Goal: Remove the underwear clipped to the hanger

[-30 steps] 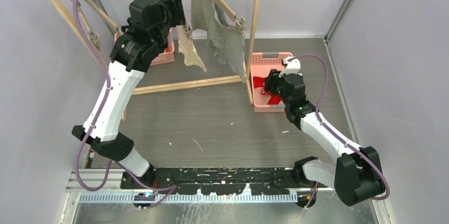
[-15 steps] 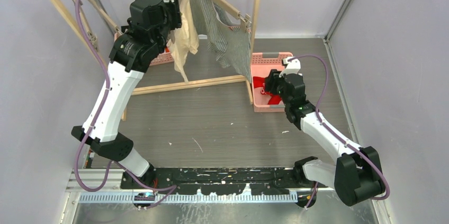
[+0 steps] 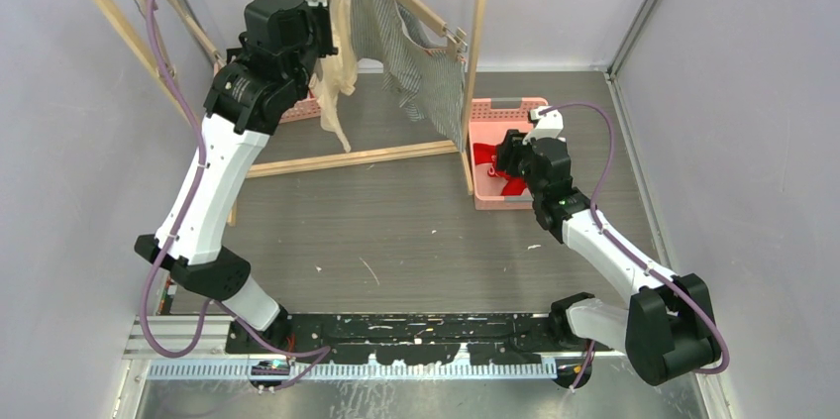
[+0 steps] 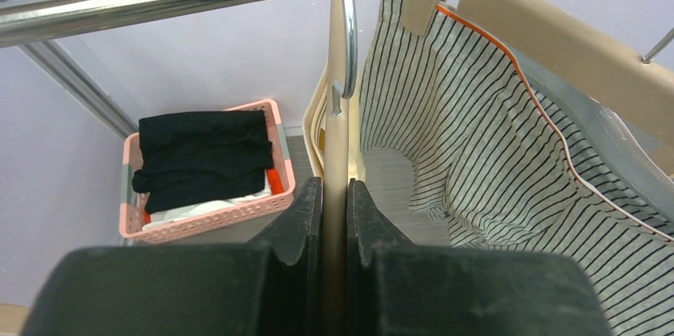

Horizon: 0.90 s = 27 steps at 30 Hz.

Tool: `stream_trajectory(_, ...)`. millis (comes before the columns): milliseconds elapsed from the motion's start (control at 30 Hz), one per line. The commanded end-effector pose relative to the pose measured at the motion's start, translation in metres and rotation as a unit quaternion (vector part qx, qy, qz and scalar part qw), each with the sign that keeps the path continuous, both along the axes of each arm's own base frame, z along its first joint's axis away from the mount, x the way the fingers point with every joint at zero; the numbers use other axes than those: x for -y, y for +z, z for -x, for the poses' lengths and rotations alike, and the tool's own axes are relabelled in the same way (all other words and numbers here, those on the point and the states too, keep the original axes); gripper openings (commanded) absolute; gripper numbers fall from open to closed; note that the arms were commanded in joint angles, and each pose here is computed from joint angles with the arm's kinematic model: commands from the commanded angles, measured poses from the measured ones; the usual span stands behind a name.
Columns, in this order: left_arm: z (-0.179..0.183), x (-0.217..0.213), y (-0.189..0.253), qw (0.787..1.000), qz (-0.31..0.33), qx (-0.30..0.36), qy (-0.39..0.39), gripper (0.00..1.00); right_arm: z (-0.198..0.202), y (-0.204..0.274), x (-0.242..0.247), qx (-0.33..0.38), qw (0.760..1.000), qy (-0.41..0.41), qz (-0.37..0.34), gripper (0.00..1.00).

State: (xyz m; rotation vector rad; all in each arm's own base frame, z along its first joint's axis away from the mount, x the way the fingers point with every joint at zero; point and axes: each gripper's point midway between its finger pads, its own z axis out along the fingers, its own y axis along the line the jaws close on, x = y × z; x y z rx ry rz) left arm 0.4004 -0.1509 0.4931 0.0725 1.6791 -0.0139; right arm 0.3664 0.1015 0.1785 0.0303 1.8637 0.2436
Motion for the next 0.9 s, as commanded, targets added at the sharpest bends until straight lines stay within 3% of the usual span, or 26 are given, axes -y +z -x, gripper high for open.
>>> stream_trajectory(0,0.001,0.0,0.02,1.0,0.003,0.026,-0.003,0.0,-0.005,0.031,-0.001,0.047,0.999,-0.004,-0.012,0.56)
stream_trajectory(167,-0.003,0.005,0.024,0.999,0.002,0.041,-0.014,0.0,-0.006,0.023,0.0,0.039,0.999,-0.007,-0.007,0.56)
stream_trajectory(467,0.011,0.004,0.063,0.991,0.023,0.126,-0.04,0.0,-0.008,0.017,0.0,0.033,0.999,-0.01,-0.003,0.55)
stream_trajectory(867,0.034,-0.01,0.079,0.985,0.024,0.164,-0.047,0.0,-0.008,0.011,-0.002,0.025,1.0,-0.006,0.0,0.54)
